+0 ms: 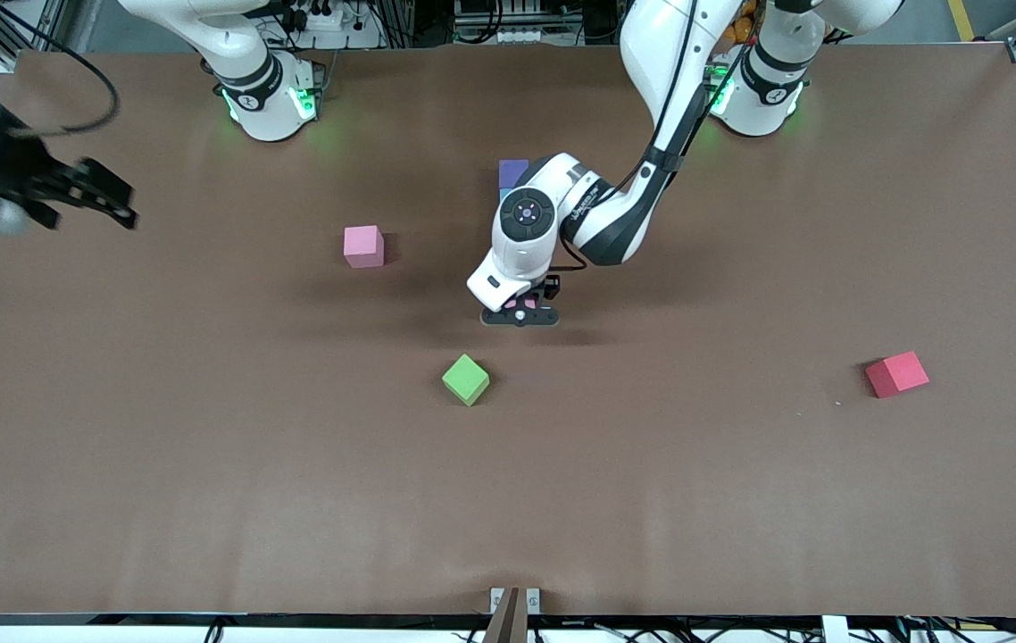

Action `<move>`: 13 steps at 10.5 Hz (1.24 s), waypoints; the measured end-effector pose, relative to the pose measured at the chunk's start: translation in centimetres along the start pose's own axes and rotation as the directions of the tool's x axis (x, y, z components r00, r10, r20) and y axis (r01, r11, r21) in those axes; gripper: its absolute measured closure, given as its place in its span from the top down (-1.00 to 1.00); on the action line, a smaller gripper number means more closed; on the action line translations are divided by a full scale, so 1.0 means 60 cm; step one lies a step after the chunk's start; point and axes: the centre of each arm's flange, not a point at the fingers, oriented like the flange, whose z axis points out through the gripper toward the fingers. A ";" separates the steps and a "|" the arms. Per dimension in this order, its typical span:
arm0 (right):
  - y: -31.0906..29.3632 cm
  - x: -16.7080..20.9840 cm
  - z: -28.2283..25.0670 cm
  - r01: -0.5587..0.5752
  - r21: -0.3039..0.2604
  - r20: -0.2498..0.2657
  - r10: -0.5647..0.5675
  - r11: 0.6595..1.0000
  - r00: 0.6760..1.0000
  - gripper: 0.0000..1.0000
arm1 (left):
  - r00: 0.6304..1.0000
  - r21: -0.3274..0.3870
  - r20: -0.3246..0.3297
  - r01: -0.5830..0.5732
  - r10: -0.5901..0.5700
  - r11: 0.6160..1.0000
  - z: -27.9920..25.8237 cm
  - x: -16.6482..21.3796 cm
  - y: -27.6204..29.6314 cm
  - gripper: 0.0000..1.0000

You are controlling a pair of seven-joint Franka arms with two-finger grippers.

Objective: Arrange blocks into number 1
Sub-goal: 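Carry the pink cube to the column while the right gripper withdraws to rest, then lower the pink cube below the orange cube and open the left gripper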

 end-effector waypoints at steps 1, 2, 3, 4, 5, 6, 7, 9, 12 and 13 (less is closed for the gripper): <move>0.023 -0.001 -0.015 -0.005 0.000 -0.002 0.005 1.000 1.000 1.00 | 1.000 0.002 0.001 -0.002 0.002 1.000 0.003 -0.002 0.002 0.29; 0.042 -0.001 -0.022 -0.001 -0.001 -0.002 0.001 1.000 1.000 1.00 | 1.000 0.003 0.002 -0.002 0.002 1.000 0.003 -0.002 0.001 0.29; 0.051 0.000 -0.025 0.003 -0.001 -0.002 -0.003 1.000 1.000 1.00 | 1.000 0.003 0.001 -0.002 0.002 1.000 0.004 -0.002 0.001 0.29; 0.052 0.003 -0.021 0.005 -0.002 0.007 -0.005 1.000 1.000 1.00 | 1.000 0.004 0.002 -0.002 0.002 1.000 0.005 -0.002 0.000 0.29; 0.051 0.010 -0.017 0.005 -0.002 0.019 -0.005 1.000 1.000 1.00 | 1.000 0.005 0.003 -0.001 0.001 1.000 0.005 -0.002 0.000 0.29; 0.051 0.019 -0.016 0.005 -0.003 0.027 -0.005 1.000 1.000 1.00 | 1.000 0.007 0.004 -0.002 0.002 1.000 0.007 -0.002 0.000 0.29; 0.051 0.026 -0.017 0.004 -0.003 0.029 -0.004 1.000 1.000 1.00 | 1.000 0.009 0.006 -0.002 0.002 1.000 0.009 -0.003 0.000 0.29; 0.060 0.032 -0.019 -0.003 -0.004 0.029 0.003 1.000 1.000 1.00 | 1.000 0.013 0.010 -0.004 0.004 1.000 0.016 -0.006 0.001 0.29; 0.082 0.032 -0.022 0.015 -0.002 0.029 -0.015 1.000 0.999 1.00 | 1.000 0.016 0.019 0.014 -0.015 1.000 0.025 -0.018 0.010 0.29; 0.082 0.032 -0.021 0.023 -0.002 0.029 -0.023 1.000 0.999 1.00 | 1.000 0.016 0.019 0.023 -0.023 1.000 0.025 -0.019 0.011 0.29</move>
